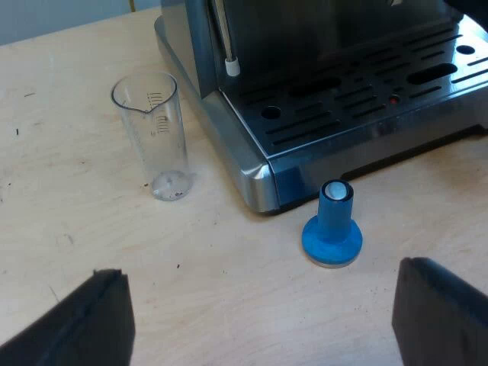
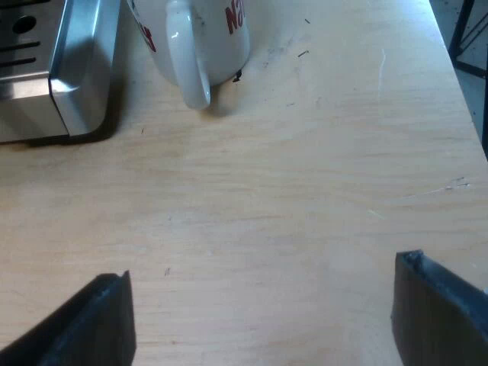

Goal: Grind coffee beans and then tamp

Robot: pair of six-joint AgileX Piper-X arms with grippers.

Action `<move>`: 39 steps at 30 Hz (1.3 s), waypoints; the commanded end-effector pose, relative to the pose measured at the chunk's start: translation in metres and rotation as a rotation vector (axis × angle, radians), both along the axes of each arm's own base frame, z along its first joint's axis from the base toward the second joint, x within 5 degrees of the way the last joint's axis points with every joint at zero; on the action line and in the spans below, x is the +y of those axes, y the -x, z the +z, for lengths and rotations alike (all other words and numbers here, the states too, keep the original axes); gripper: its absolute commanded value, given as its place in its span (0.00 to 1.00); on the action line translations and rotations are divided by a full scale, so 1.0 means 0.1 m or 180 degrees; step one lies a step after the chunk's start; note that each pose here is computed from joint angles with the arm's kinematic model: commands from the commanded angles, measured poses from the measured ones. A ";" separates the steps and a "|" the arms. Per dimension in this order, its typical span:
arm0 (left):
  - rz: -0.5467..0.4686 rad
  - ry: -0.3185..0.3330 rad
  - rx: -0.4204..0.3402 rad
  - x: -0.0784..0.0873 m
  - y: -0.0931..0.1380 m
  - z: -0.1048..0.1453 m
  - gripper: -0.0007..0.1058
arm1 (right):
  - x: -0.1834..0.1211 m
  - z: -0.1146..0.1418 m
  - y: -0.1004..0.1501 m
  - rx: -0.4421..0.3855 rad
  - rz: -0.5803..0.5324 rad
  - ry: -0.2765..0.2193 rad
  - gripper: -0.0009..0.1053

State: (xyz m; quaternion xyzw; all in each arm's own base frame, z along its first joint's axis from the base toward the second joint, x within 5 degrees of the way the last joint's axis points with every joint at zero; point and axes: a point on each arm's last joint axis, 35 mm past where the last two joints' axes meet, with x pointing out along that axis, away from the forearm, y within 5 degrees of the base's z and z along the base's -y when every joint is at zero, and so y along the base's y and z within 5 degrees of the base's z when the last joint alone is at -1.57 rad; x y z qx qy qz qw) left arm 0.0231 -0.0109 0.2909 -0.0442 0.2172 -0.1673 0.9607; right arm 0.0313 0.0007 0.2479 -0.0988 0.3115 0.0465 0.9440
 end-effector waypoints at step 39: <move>-0.0806 0.0287 -0.0131 -0.17 -0.26 0.29 0.67 | 0.08 0.89 -0.11 -0.0193 0.0647 -0.0292 0.68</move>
